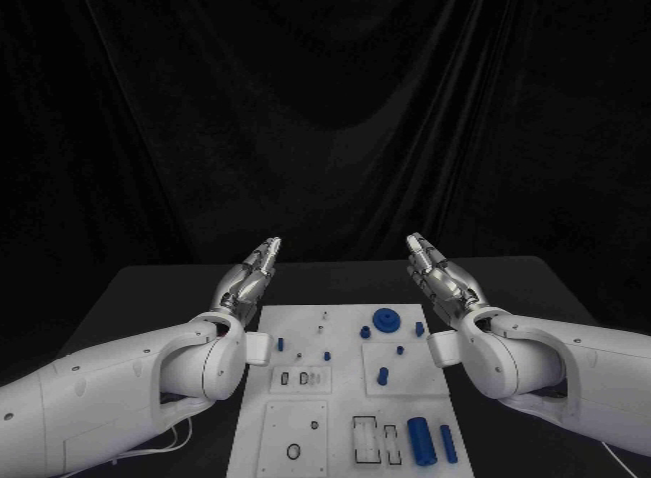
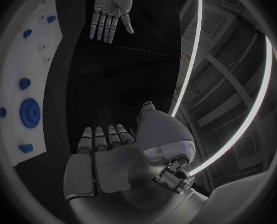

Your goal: Assemble the parts on the task board

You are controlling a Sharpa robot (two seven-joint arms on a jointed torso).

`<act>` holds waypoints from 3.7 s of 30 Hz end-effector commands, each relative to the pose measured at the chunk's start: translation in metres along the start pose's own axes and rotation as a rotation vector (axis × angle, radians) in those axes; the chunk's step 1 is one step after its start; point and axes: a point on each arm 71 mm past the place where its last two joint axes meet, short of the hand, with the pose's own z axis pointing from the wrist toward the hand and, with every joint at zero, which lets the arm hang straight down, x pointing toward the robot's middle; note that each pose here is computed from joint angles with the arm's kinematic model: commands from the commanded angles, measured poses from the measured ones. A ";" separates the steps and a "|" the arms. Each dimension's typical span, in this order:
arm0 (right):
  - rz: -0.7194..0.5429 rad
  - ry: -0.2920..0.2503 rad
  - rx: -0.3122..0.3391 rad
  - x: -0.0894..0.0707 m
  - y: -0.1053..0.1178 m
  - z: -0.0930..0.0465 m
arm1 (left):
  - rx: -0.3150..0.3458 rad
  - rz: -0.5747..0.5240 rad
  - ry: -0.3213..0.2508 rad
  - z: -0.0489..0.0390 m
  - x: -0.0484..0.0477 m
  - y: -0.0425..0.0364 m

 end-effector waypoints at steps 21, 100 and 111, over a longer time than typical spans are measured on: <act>-0.038 0.390 0.071 -0.017 0.002 -0.011 | 0.146 -0.061 0.541 0.0068 -0.0062 -0.0303; -1.779 0.481 -0.327 0.014 0.032 0.029 | 0.121 -0.005 0.511 0.0011 -0.0313 -0.0307; -1.759 0.462 -0.352 0.013 0.024 0.030 | 0.114 -0.007 0.519 0.0015 -0.0300 -0.0301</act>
